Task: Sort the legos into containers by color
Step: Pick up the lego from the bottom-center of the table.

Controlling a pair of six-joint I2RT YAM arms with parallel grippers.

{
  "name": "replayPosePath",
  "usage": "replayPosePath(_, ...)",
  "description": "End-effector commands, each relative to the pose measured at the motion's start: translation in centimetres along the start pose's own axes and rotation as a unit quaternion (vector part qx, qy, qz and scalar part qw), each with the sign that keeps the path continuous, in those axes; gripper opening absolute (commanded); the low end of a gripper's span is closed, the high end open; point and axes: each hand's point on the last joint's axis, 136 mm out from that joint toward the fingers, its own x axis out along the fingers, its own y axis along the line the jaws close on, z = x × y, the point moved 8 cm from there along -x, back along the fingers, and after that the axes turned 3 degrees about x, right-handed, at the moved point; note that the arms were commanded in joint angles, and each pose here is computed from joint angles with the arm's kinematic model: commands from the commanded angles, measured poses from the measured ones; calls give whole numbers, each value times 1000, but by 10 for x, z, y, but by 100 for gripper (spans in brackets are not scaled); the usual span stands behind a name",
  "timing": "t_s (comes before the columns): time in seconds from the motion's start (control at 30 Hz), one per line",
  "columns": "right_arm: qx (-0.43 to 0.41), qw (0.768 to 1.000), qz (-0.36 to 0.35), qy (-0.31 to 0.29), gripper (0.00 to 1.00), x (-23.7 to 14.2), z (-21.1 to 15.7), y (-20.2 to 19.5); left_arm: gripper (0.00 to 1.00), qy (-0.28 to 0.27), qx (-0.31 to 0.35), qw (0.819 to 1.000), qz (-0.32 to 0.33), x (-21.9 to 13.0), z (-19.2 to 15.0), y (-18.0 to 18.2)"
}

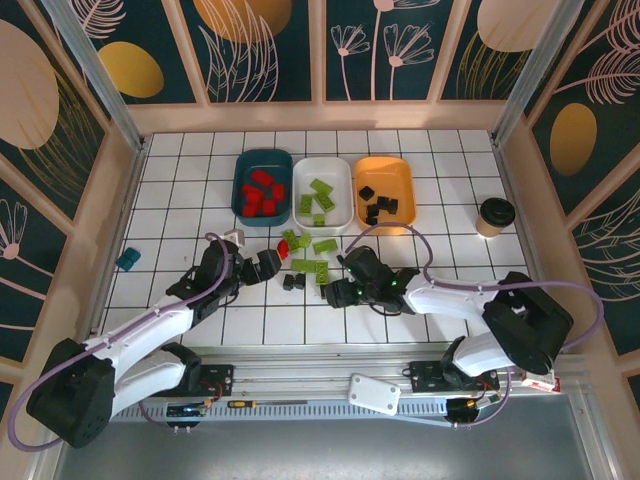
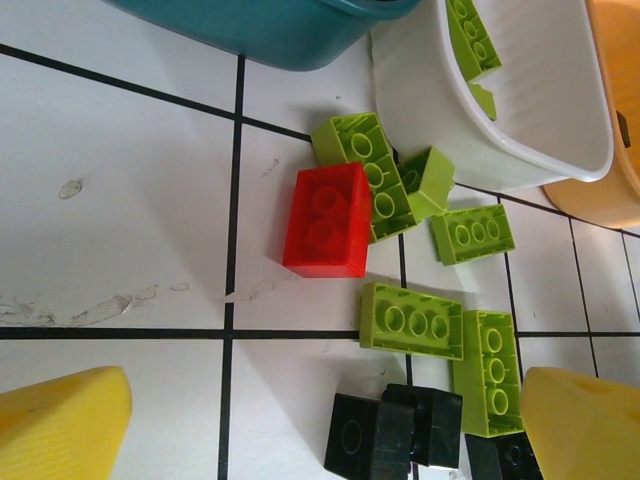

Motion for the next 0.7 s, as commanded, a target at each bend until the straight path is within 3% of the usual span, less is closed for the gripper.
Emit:
replayPosePath(0.0, -11, 1000, 11, 7, 63, 7, -1, 3, 99, 3, 5, 1000, -12, 2, -2, -2)
replayPosePath(0.2, -1, 1000, 8, 12, 52, 10, -3, -4, 98, 4, 5, 1000, -11, 2, -2, -2)
replayPosePath(0.43, 5, 1000, 20, -8, 26, -4, 2, -6, 99, 4, 7, 1000, -20, 2, -1, -5)
replayPosePath(0.67, 30, 997, 35, -69, 20, -36, 31, -13, 99, 1, 8, 1000, -17, 0, 0, -5)
